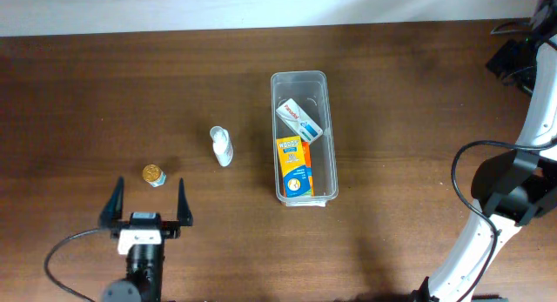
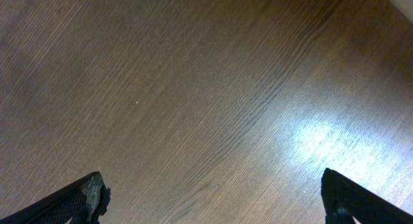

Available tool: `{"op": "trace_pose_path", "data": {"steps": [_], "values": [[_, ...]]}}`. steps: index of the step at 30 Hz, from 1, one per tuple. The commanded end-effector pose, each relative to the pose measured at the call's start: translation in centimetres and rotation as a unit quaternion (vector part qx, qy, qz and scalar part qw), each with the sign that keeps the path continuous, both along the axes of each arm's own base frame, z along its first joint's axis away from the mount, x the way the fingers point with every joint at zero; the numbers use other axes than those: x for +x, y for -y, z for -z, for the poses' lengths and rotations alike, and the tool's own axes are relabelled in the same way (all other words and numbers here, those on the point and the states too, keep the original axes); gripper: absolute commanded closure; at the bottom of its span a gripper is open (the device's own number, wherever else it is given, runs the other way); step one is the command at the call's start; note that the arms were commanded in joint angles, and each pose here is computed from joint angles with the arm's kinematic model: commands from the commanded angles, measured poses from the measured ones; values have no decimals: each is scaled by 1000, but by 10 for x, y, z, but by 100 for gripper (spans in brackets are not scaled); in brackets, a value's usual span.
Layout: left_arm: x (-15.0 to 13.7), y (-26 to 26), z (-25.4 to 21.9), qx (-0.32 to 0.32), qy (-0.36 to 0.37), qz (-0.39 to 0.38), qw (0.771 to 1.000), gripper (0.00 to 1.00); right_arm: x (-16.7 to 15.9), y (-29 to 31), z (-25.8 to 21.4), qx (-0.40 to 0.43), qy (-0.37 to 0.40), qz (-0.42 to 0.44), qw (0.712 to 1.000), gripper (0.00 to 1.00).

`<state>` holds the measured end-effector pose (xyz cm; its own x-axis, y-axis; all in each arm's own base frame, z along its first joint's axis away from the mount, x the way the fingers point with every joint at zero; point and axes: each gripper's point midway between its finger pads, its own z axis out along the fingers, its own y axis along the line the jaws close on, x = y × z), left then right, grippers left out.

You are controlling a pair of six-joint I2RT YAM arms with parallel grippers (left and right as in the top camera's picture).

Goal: Pack container
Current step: 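Move the left gripper forward toward the white spray bottle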

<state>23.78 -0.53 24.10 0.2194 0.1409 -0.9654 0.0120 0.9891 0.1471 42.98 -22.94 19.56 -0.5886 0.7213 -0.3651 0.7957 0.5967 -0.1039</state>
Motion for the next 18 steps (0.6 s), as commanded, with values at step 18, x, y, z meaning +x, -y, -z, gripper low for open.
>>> {"op": "trace_pose_path", "data": {"steps": [18], "values": [[46,44,-134,3,-122,136,983,0,-1,2,-2,-9,-2,3,1000,2]]}}
